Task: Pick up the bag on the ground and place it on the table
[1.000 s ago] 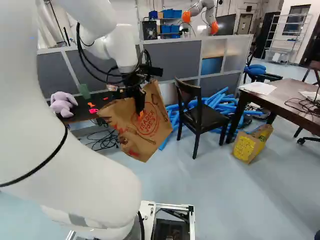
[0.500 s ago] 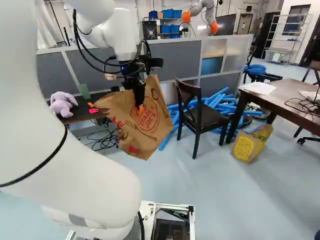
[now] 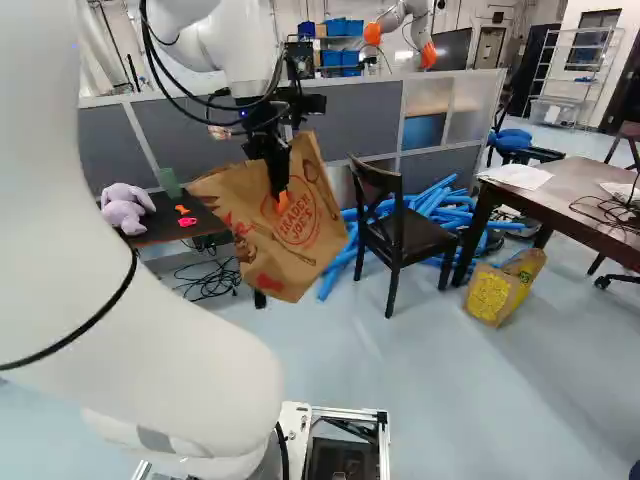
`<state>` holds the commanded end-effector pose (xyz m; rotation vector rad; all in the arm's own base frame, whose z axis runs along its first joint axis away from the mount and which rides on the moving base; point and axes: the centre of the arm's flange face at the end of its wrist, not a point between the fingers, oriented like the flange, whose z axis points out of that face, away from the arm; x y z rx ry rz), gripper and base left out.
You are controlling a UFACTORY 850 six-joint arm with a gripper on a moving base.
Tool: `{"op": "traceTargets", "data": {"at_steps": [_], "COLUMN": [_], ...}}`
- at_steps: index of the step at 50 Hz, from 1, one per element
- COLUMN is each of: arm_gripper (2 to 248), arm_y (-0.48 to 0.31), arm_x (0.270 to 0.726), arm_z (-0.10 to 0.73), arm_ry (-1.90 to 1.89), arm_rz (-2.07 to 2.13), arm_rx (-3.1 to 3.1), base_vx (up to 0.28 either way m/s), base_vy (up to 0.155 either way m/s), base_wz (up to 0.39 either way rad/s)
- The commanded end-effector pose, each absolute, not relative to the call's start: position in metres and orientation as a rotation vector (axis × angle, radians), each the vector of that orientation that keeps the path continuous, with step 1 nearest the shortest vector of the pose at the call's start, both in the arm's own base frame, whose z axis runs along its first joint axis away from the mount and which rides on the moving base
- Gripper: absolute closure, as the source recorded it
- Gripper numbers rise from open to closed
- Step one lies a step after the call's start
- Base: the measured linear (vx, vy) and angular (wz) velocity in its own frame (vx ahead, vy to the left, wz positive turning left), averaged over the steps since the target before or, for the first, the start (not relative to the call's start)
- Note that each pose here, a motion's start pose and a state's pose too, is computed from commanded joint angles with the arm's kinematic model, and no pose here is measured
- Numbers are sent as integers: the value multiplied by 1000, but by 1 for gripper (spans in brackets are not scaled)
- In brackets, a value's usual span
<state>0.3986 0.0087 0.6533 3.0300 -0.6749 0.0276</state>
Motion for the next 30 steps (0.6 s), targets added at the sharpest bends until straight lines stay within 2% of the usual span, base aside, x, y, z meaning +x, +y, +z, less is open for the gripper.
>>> {"op": "traceTargets", "data": {"at_steps": [30], "arm_gripper": [228], "arm_y": [8], "arm_x": [411], "arm_z": [701], "arm_ry": [-686], "arm_rz": [68], "arm_rx": [3032], "base_vx": [0], "base_vy": [0], "base_wz": [0]}}
